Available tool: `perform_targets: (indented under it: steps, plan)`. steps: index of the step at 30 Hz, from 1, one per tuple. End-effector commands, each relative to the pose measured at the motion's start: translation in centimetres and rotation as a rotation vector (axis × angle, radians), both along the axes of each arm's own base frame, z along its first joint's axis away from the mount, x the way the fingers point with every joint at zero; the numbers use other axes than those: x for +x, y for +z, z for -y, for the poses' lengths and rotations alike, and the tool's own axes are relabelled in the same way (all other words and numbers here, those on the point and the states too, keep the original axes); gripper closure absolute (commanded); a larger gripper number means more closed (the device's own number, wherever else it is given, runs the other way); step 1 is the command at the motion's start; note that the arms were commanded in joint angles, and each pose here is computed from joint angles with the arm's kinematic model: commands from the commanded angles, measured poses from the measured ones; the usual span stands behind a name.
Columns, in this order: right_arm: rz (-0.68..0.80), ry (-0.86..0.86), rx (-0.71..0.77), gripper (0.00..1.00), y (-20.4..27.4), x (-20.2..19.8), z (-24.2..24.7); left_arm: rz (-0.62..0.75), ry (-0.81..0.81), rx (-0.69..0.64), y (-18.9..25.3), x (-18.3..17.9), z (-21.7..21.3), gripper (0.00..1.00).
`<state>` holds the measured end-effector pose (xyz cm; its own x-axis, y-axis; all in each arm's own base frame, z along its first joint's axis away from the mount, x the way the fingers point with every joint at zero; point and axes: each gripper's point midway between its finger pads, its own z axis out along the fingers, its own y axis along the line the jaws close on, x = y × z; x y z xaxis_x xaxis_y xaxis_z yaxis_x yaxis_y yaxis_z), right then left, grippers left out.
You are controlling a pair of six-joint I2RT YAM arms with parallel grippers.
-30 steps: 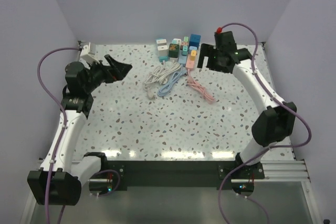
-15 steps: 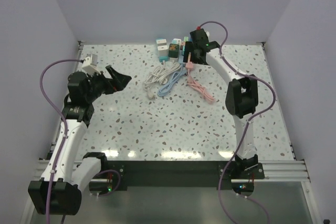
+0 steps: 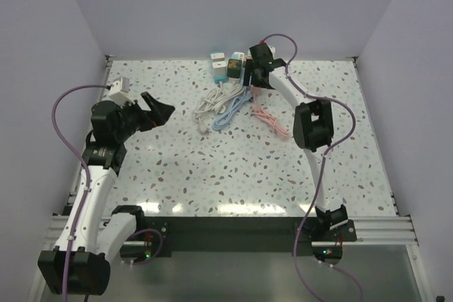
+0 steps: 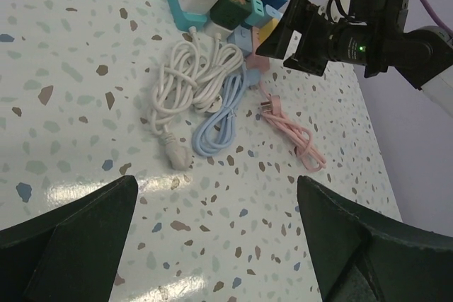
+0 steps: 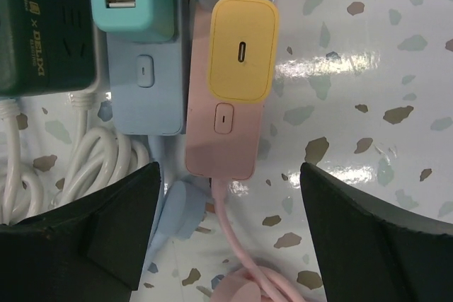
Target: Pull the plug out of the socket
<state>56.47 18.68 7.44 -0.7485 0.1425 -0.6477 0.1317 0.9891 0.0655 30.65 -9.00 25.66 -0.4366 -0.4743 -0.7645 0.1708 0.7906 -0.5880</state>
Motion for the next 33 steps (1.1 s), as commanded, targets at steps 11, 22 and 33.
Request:
perform_targets:
  steps: [11, 22, 33]
  plan:
    - [0.010, -0.044, 0.001, 0.25, -2.2, 1.4, -0.2, -0.016, 0.030, 0.042, -0.7, -0.3, -0.8, 0.00]
    - [0.012, -0.074, 0.086, 0.53, -2.4, 2.8, 3.8, -0.026, 0.023, 0.037, -1.0, -0.8, -0.7, 0.00]
    - [-0.104, -0.181, 0.004, 1.00, -1.7, -4.9, 9.2, -0.078, -0.078, 0.012, -4.4, -0.3, 0.9, 0.00]
